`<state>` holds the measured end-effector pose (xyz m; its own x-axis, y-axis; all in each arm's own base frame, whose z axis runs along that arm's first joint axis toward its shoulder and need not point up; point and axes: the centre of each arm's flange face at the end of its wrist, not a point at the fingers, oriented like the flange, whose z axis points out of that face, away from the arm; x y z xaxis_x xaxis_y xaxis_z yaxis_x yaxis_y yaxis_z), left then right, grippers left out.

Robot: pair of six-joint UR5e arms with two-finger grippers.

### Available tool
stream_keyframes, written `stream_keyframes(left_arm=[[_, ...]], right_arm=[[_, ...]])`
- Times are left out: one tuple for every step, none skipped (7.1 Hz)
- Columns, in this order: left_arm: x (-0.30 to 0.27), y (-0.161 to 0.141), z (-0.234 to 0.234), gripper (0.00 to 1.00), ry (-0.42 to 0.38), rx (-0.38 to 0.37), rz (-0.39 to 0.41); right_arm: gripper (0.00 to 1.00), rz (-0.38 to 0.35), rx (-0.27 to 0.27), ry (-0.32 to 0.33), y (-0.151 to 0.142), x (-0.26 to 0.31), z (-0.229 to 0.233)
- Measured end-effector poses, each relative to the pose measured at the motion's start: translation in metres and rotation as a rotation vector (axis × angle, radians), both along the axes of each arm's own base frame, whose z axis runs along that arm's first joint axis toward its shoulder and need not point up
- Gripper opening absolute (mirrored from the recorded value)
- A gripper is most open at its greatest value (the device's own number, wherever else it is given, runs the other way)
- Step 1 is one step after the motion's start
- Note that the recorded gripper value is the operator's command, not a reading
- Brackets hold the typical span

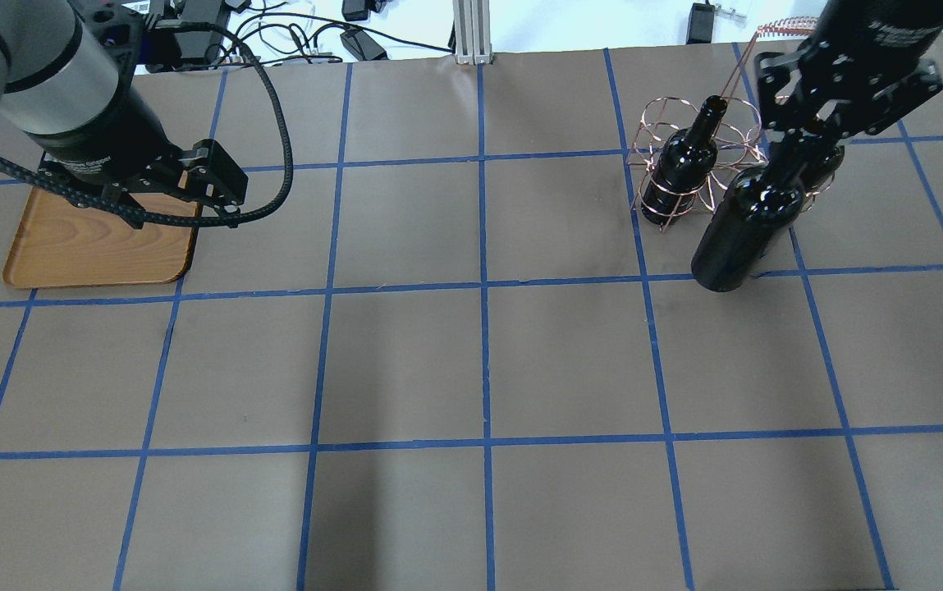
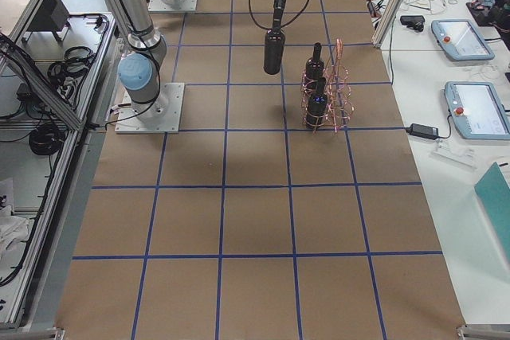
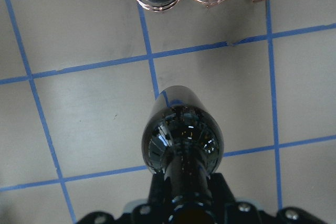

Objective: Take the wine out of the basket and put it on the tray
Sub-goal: 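Lift the dark bottle out of the rack with the right gripper, then carry the bottle across toward the left gripper with the right arm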

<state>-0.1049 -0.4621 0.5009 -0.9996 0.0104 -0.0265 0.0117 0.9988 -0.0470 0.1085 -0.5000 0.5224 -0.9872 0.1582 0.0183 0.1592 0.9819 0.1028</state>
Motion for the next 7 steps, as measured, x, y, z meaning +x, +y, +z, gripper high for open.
stream_keyframes(left_arm=[[0.005, -0.001, 0.000, 1.00, 0.000, 0.001, 0.010], [0.008, -0.002, 0.000, 1.00, 0.001, 0.001, 0.017], [0.010, -0.002, 0.000, 1.00, 0.001, 0.002, 0.021], [0.010, -0.002, 0.000, 1.00, 0.002, 0.003, 0.021], [0.010, -0.002, 0.000, 1.00, 0.002, 0.004, 0.021], [0.010, -0.001, 0.000, 1.00, 0.002, 0.009, 0.021], [0.010, 0.000, -0.001, 1.00, 0.002, 0.017, 0.022]], right_arm=[[0.00, -0.003, 0.022, 0.006, 0.011, 0.037, -0.015], [0.00, -0.008, 0.022, 0.002, 0.021, 0.073, -0.028], [0.00, -0.031, 0.013, -0.019, 0.032, 0.109, -0.040], [0.00, -0.052, 0.011, -0.036, 0.046, 0.144, -0.052], [0.00, -0.064, 0.015, -0.038, 0.060, 0.175, -0.065], [0.00, -0.088, 0.009, -0.033, 0.070, 0.207, -0.078], [0.00, -0.111, -0.007, -0.030, 0.081, 0.242, -0.090]])
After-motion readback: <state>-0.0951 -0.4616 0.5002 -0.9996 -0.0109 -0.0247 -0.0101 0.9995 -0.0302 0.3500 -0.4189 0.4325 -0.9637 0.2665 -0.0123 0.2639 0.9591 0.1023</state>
